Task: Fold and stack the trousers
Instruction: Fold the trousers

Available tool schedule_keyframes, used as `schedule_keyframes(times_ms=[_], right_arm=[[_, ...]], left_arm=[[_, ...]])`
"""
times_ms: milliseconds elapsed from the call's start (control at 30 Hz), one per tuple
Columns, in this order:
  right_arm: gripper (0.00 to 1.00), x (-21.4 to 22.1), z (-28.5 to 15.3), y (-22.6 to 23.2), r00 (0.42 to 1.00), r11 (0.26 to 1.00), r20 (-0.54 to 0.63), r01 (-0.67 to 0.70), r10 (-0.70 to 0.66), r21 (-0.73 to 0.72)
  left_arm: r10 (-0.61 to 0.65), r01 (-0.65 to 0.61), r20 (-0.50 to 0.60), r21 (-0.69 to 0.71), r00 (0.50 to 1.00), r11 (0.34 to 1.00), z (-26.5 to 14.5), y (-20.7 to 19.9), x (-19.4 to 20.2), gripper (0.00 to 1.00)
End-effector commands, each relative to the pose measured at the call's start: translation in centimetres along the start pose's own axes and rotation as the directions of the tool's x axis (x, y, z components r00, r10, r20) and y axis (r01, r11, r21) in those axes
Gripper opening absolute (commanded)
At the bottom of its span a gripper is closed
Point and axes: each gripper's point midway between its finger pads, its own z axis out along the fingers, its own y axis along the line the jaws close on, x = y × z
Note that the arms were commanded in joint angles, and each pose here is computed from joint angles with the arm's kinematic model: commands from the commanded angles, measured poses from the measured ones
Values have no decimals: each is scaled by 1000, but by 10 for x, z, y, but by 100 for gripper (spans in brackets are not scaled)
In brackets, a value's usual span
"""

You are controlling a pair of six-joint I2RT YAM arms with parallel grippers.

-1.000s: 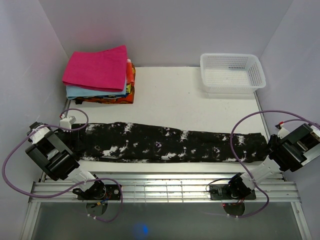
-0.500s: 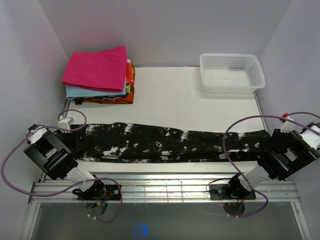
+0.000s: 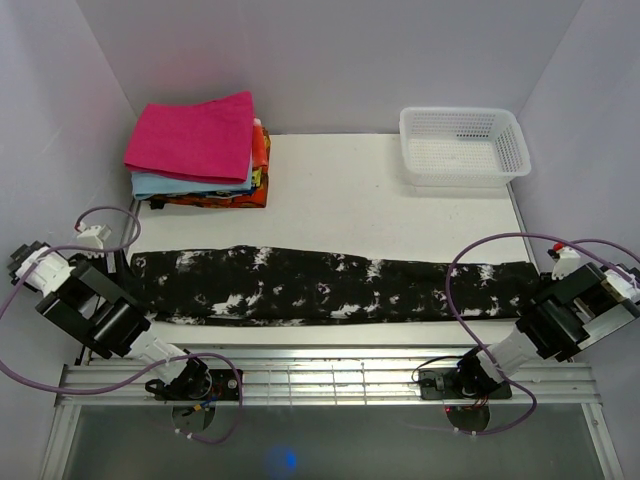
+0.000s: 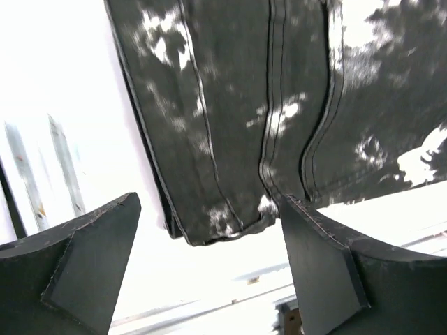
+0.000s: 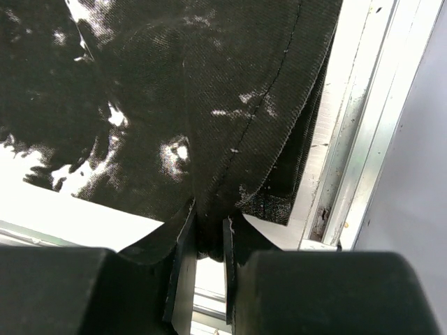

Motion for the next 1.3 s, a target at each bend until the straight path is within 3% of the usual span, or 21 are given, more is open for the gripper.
schedule_keyframes(times_ms=[0, 333, 700, 900, 1100, 1267], right_arm=[[8, -2, -4, -33, 999, 996, 7, 43, -44, 81], [8, 0, -4, -31, 1000, 997, -5, 30, -30, 77], [8, 0, -4, -33, 1000, 997, -12, 23, -22, 71], [8, 1, -4, -30, 1000, 997, -11, 26, -25, 67], [8, 2, -3, -30, 1000, 998, -14, 26, -25, 64], [8, 0, -3, -32, 1000, 998, -10, 23, -22, 64]], left_arm=[[-2, 1, -58, -5, 998, 1000, -4, -6, 20, 92], [-107, 111, -167, 15, 980, 994, 5, -19, 67, 88], [-242, 252, -123, 73, 962, 965, 8, -30, 55, 79], [-393, 400, -105, 47, 913, 915, 10, -25, 52, 77], [-532, 533, -17, 5, 846, 846, -4, -8, 45, 77], [-598, 599, -21, 20, 801, 801, -1, -8, 46, 70]])
